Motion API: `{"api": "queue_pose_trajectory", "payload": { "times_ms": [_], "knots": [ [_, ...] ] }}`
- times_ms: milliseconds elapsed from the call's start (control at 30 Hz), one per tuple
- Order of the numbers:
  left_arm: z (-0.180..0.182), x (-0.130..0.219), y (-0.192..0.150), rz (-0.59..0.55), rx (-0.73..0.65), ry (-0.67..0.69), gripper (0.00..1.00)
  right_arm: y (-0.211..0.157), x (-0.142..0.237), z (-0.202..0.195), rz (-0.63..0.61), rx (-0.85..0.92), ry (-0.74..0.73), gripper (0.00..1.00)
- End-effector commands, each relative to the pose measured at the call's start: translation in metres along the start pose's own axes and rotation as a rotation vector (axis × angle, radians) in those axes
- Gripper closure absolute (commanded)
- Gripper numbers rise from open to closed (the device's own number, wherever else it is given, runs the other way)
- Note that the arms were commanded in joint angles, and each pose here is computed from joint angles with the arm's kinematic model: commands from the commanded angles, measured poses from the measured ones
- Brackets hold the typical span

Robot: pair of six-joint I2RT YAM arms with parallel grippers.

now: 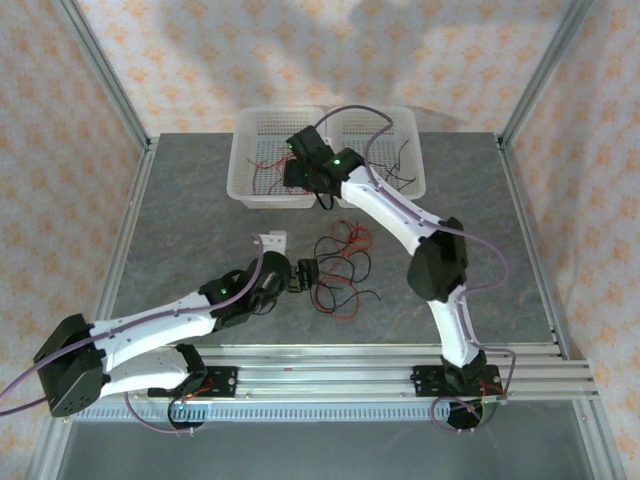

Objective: Untangle the cables

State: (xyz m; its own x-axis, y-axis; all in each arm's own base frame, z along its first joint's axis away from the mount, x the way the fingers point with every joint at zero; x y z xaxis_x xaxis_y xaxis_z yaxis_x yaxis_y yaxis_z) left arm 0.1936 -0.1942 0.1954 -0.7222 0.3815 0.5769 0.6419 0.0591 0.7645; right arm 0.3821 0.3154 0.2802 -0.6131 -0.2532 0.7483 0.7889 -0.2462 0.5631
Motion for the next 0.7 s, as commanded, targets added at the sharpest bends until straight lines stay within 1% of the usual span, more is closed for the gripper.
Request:
{"api": "queue_pose_trajectory", "payload": {
  "times_ms": [0, 100, 200, 467, 667],
  "knots": [
    [-0.001, -0.009, -0.024, 0.259, -0.016, -0.004, 0.23, 0.01, 0.036, -0.011, -0.099, -0.022, 0.026, 0.22],
    [-0.002, -0.018, -0.035, 0.367, -0.027, 0.011, 0.27, 0.007, 0.052, -0.022, -0.115, -0.038, 0.051, 0.22],
    [-0.004, -0.025, -0.042, 0.422, -0.036, 0.015, 0.3, 0.001, 0.065, -0.036, -0.123, -0.049, 0.067, 0.23],
    [-0.012, -0.034, -0.051, 0.469, -0.015, -0.063, 0.39, -0.022, 0.095, -0.073, -0.13, -0.083, 0.115, 0.25],
    [-0.013, -0.045, -0.054, 0.478, -0.022, -0.05, 0.45, -0.048, 0.108, -0.101, -0.127, -0.108, 0.137, 0.27]
  ]
}}
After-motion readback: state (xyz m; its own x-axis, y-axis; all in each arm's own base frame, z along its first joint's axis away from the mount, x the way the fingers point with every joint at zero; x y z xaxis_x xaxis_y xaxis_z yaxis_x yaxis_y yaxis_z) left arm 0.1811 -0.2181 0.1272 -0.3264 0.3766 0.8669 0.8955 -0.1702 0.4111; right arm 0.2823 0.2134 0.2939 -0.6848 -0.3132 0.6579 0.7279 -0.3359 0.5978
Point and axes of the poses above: each hand's point on the last joint's axis, 136 mm out from that joint toward the fingers, its own x axis back along the fingers, its own z axis along the line the jaws close on, y = z × x, the point moved 9 cm from there along x, back along the fingers, and after that the axes turned 8 degrees about -x, right-handed, at the moved point
